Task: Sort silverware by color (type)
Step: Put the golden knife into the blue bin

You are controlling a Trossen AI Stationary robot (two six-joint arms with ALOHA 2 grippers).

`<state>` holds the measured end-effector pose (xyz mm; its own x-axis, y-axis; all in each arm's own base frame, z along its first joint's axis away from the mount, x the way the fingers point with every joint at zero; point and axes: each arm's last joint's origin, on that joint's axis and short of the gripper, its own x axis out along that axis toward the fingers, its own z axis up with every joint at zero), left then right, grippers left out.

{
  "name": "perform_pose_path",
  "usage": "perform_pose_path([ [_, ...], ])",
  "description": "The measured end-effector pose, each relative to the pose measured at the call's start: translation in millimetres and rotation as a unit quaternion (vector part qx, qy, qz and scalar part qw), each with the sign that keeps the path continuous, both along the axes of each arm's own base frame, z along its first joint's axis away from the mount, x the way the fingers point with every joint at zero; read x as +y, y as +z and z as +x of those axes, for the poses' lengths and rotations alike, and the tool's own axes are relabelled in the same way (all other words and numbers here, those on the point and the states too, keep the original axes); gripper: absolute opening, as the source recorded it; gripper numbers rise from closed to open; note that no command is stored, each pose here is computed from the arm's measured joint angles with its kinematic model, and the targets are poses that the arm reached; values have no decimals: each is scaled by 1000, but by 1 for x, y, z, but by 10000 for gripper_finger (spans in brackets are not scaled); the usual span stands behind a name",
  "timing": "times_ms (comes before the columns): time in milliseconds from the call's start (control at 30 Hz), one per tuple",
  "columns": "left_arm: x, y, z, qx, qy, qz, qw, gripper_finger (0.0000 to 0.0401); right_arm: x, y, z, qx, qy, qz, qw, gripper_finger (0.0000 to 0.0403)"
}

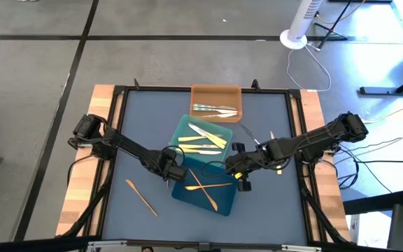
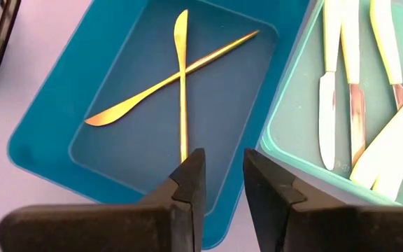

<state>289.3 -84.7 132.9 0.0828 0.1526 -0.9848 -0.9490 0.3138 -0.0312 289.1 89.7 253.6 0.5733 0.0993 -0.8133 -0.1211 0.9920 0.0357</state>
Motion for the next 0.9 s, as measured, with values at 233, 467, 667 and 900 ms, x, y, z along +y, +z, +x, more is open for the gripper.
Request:
perform_pose_path([
  [233, 0, -1, 0, 2, 1, -4, 1000, 54, 0, 0, 0, 0, 0, 0, 1000, 85],
  [467, 0, -1, -1, 5, 5, -7, 1000, 23, 0, 0, 0, 0, 0, 0, 1000, 85],
  [667, 1, 0, -4, 24, 4, -8, 1000, 22, 0, 0, 0, 0, 0, 0, 1000, 85],
  [900, 2, 12, -12, 37, -31, -23, 999, 21, 0, 0, 0, 0, 0, 0, 1000, 85],
])
